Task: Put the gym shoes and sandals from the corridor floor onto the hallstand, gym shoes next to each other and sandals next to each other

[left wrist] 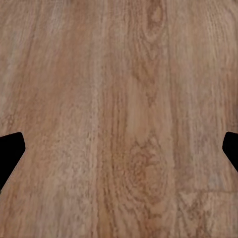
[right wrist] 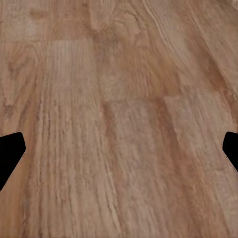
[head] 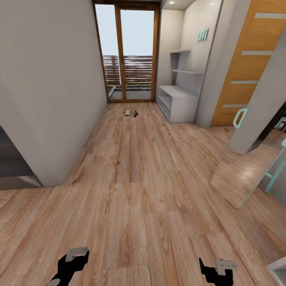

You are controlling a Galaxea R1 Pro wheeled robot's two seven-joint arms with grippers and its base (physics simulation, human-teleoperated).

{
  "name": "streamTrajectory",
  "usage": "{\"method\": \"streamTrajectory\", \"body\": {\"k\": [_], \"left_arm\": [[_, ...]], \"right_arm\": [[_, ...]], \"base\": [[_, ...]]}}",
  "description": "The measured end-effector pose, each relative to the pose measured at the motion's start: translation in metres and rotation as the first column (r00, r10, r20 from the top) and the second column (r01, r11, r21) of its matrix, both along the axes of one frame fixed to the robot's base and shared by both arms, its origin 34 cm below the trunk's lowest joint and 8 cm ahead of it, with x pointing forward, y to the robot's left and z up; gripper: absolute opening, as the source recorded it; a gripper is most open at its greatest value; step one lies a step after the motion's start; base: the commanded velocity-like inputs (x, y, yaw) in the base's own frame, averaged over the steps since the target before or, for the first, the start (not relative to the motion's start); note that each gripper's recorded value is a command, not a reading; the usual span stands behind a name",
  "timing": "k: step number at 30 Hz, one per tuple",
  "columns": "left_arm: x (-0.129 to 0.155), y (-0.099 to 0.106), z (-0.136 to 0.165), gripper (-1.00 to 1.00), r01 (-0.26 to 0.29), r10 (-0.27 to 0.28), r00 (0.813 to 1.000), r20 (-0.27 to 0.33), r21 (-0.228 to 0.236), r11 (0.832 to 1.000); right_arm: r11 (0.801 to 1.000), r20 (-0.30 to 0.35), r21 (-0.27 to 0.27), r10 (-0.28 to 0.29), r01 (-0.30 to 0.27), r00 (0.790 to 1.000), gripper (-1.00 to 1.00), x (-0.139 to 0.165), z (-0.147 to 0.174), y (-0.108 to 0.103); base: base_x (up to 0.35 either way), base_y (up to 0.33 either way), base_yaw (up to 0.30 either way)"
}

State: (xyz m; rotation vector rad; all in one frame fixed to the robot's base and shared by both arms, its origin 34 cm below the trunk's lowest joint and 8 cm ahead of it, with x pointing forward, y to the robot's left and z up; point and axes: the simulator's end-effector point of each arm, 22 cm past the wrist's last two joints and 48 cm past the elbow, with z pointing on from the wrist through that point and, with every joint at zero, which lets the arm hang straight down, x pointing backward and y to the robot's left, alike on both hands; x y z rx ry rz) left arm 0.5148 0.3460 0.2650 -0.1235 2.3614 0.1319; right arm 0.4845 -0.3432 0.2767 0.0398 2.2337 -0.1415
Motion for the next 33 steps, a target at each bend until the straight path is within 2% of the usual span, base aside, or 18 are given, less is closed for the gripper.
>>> {"method": "streamTrajectory", "body": {"k": [33], "left_arm": [[0.0,0.0003,0.0,1.0,0.0,0.0,1.0,0.0,0.0,1.0]], "right_arm": [[1.0,-0.001,-0.001,0.002,-0.002,1.0,1.0,-0.0002,-0.0002,0.0003]], "base": [[0.338,0.0,0.0]]}}
